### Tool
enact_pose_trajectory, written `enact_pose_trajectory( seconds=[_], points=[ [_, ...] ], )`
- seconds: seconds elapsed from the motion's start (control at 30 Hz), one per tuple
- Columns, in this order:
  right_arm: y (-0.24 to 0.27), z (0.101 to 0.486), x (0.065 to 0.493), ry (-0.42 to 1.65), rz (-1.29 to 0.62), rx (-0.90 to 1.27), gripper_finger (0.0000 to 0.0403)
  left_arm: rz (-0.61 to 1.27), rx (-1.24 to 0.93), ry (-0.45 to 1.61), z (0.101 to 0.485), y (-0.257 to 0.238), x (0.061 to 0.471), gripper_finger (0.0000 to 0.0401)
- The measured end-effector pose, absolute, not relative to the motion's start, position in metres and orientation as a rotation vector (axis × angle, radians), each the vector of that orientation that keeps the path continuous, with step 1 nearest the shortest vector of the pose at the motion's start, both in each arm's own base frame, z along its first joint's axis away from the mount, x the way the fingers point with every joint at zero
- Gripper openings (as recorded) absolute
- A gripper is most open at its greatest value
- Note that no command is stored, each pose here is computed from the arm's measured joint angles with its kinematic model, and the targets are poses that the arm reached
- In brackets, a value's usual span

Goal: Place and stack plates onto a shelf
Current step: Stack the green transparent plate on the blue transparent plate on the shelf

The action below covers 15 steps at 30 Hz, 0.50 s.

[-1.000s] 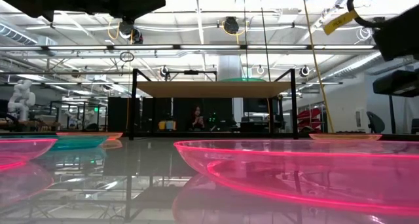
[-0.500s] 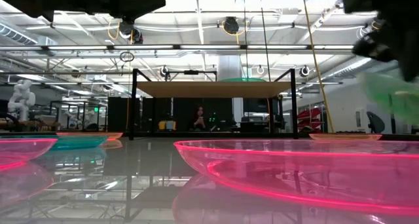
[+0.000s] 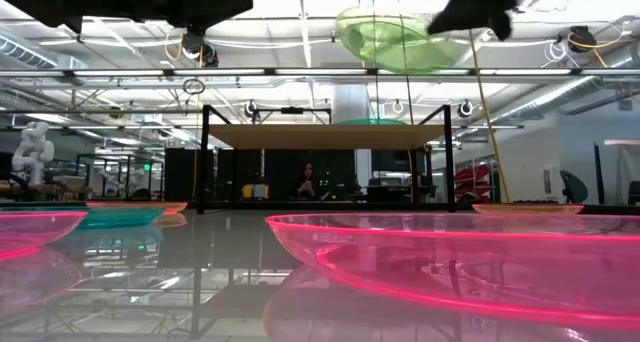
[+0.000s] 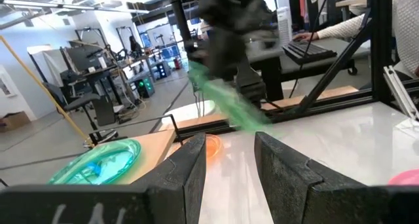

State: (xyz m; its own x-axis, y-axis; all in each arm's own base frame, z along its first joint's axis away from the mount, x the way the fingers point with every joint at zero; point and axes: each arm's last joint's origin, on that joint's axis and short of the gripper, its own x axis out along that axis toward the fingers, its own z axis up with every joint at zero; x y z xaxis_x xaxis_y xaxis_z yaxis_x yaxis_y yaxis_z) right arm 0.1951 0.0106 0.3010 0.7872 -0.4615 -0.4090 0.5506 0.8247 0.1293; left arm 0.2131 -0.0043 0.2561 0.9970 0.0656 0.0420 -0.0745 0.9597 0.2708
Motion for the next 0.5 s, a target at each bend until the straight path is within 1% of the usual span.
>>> enact_pose_trajectory(
  seconds=[0.1,0.2,0.3,0.4,0.5],
  points=[
    [-0.021,0.316,0.202,0.206,-0.641,0.300,0.0000,0.071,0.264,-0.038,0.257,-0.004,0.213,0.0136],
    [-0.054,0.323,0.210,0.085,-0.655,0.351,0.0000,0.072,0.232,-0.051,0.258,-0.004,0.213,0.0136],
    [-0.090,0.317,0.214,0.056,-0.690,0.429,0.0000,0.073,0.224,-0.063,0.259,-0.004,0.213,0.0136],
    [-0.125,0.302,0.214,0.095,-0.720,0.539,0.0000,0.073,0.225,-0.061,0.259,-0.004,0.213,0.0136],
    [-0.148,0.288,0.211,0.129,-0.735,0.620,0.0000,0.073,0.225,-0.058,0.258,-0.004,0.213,0.0136]
  ],
)
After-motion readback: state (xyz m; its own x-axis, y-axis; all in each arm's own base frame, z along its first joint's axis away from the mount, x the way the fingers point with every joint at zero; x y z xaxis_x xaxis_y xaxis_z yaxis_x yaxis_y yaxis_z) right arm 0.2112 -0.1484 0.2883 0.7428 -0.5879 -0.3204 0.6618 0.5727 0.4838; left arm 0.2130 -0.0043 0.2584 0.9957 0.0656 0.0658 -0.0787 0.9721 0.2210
